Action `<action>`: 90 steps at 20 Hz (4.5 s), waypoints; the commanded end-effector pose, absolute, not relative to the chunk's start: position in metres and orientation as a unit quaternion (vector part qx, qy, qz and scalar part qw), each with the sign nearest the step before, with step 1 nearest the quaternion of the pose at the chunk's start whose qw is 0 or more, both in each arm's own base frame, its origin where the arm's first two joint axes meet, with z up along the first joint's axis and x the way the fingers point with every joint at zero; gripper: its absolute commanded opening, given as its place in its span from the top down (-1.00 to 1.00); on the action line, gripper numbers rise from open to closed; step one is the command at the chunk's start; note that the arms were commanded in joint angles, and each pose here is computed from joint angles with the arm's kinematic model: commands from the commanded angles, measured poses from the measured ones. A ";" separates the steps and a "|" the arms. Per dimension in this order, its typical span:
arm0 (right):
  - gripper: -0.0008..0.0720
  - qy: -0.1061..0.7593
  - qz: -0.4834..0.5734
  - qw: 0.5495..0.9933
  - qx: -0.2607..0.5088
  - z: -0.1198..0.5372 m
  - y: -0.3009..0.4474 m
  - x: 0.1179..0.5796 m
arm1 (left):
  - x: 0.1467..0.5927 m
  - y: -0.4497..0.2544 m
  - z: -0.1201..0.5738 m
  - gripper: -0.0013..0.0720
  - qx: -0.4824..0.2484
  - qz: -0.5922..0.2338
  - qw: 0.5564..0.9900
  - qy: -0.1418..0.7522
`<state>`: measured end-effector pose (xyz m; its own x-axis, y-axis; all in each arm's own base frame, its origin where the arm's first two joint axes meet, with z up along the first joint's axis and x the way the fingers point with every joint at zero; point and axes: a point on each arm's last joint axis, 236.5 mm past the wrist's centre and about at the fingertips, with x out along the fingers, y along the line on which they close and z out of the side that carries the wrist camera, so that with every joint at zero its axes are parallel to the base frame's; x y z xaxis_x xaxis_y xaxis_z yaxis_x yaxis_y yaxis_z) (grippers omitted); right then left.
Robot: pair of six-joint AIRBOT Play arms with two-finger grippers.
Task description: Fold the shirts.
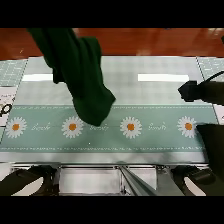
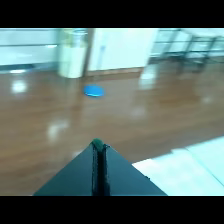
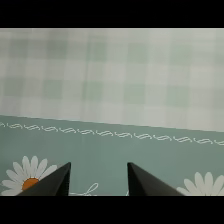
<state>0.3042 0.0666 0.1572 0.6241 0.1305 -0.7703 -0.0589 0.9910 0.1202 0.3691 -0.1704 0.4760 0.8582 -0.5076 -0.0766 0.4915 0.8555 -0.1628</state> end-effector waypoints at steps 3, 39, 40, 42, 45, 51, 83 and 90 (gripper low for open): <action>-0.15 0.433 0.056 0.899 0.037 0.157 0.067 0.301 | 0.334 -0.258 0.388 0.92 -0.103 -0.370 0.908 0.171; -0.15 0.583 0.113 0.751 0.289 -0.039 0.128 0.259 | 0.263 -0.164 -0.089 -0.37 -0.325 -0.169 0.681 0.634; -0.15 0.591 0.118 0.745 0.287 -0.043 0.138 0.256 | 0.268 -0.165 -0.086 0.03 -0.327 -0.170 0.681 0.633; -0.15 0.599 0.131 0.733 0.295 -0.051 0.163 0.256 | 0.281 -0.163 -0.077 0.91 -0.304 -0.191 0.701 0.616; -0.15 0.599 0.143 0.716 0.329 -0.063 0.196 0.263 | 0.303 -0.157 -0.059 0.91 -0.306 -0.195 0.718 0.594; -0.15 0.614 0.161 0.677 0.373 -0.085 0.232 0.287 | 0.317 -0.141 -0.043 0.91 -0.319 -0.194 0.722 0.582; 0.93 0.244 0.252 0.936 0.040 0.389 0.129 0.345 | 0.379 -0.094 0.428 0.92 -0.155 -0.281 0.940 0.111; 0.93 0.150 0.173 0.973 -0.017 0.455 0.079 0.217 | 0.255 -0.091 0.506 0.91 -0.031 -0.226 0.974 0.009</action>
<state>0.2662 0.1020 0.4425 0.8533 0.4101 -0.3220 -0.4082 0.9096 0.0769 0.3035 -0.0872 0.4916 0.8736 -0.4865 -0.0111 0.4770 0.8606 -0.1786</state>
